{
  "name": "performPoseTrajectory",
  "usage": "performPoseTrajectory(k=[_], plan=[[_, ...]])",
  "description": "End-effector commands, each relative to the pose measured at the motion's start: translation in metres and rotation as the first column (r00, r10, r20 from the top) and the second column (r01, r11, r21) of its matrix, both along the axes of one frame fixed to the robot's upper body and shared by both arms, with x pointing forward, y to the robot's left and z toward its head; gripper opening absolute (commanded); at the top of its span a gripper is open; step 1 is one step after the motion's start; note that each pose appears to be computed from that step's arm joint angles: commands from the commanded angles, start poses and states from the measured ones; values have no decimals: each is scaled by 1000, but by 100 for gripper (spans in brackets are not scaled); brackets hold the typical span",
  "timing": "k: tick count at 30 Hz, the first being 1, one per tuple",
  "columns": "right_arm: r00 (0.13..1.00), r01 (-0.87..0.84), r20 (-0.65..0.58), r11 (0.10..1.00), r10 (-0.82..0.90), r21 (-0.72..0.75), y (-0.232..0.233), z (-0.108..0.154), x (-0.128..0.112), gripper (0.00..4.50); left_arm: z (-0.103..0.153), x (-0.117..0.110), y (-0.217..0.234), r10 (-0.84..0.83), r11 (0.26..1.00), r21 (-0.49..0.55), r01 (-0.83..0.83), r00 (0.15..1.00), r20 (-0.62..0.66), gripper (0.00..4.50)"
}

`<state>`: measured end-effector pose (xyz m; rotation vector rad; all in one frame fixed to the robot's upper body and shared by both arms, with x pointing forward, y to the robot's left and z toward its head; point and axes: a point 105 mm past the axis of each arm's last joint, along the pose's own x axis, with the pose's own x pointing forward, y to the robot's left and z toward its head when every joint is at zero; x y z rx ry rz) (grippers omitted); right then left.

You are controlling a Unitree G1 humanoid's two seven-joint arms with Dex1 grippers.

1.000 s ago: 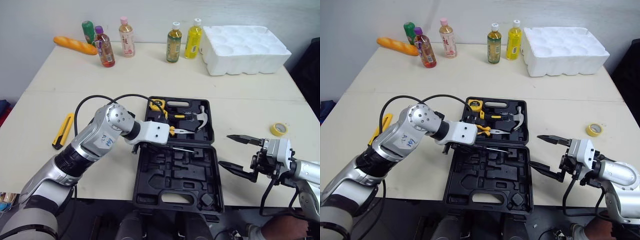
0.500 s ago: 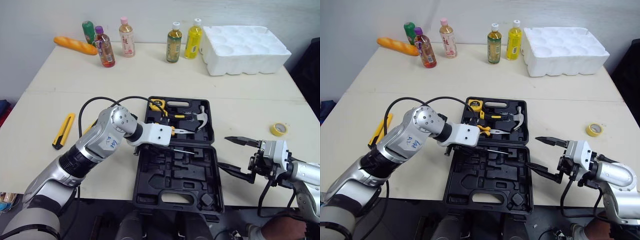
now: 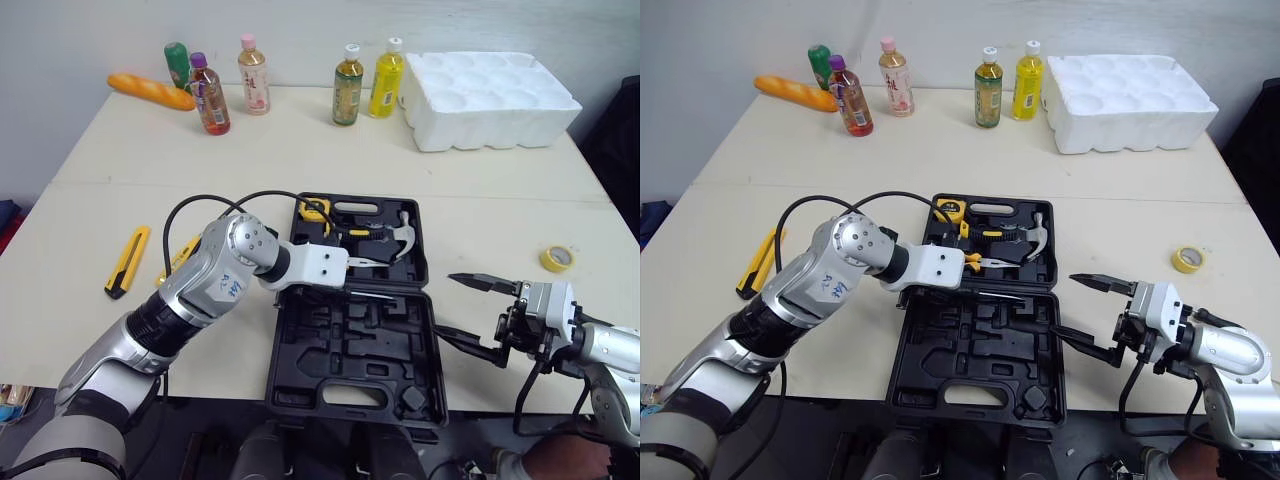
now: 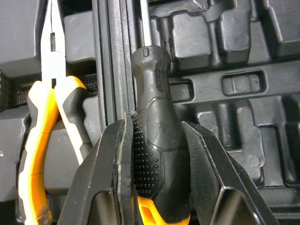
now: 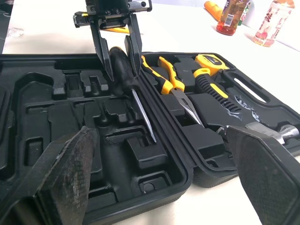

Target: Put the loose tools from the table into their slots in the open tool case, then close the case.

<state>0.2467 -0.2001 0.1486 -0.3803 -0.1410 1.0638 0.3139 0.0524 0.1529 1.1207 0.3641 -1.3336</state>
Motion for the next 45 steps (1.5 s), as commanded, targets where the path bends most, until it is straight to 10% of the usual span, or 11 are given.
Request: performPoseTrajectory(k=[1,33,40,45], plan=[[999,-29,40,1000,28,2,7,8,-3,450,0,-2,4,2,1000,31,-2,1000,14,115],[999,-23,39,1000,22,8,10,7,-2,450,1,-13,-6,-37,999,2,37,999,-12,115],[999,-23,40,1000,23,8,11,8,-2,450,17,-21,-18,-69,994,-91,67,997,-26,431],[999,-23,42,1000,22,9,12,10,-2,450,24,-22,-18,-75,989,-133,70,997,-30,431]])
